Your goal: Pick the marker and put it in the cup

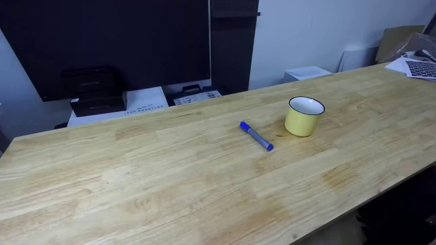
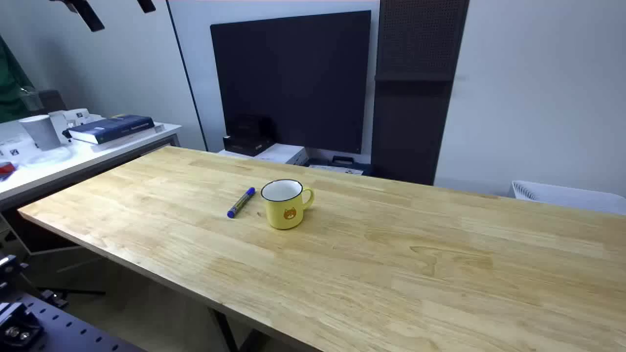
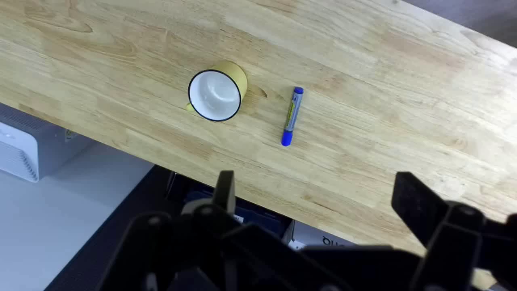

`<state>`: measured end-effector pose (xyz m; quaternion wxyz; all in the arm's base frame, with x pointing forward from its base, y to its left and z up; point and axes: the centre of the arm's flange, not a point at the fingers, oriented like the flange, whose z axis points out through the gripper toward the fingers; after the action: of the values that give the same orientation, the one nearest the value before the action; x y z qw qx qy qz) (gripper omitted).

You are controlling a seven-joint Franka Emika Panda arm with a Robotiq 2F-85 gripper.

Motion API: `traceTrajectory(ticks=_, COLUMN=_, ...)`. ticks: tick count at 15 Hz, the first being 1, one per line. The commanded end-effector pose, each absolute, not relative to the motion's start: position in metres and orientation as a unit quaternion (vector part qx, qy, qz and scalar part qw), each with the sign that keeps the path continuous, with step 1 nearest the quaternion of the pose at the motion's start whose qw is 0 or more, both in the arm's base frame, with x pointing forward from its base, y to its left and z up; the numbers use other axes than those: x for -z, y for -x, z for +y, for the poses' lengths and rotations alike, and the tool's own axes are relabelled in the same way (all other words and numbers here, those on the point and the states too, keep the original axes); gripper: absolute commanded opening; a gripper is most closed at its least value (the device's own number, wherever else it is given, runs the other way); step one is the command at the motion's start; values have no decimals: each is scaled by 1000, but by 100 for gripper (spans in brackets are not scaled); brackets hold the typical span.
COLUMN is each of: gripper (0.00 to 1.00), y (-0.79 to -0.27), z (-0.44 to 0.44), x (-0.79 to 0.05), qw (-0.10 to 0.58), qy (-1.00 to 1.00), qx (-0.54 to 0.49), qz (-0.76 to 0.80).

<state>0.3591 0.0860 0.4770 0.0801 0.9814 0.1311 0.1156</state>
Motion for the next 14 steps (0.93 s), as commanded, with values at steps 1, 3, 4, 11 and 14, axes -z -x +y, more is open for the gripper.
traceTrajectory(ticks=1, gripper=100, y=-359, z=86, x=-477, qw=80, qy=-981, qx=-116, qz=131)
traceTrajectory(ticks=3, gripper=100, y=-359, z=86, x=-477, qw=80, qy=-981, qx=-116, qz=131)
traceTrajectory(ticks=4, gripper=100, y=-359, z=86, x=-477, qw=80, qy=-981, qx=-116, qz=131)
traceTrajectory(ticks=11, gripper=100, y=-359, z=86, x=-477, qw=80, qy=-981, qx=-116, qz=131)
traceTrajectory(ticks=14, gripper=100, y=-370, z=79, x=-466, qw=89, qy=-982, qx=-123, qz=109)
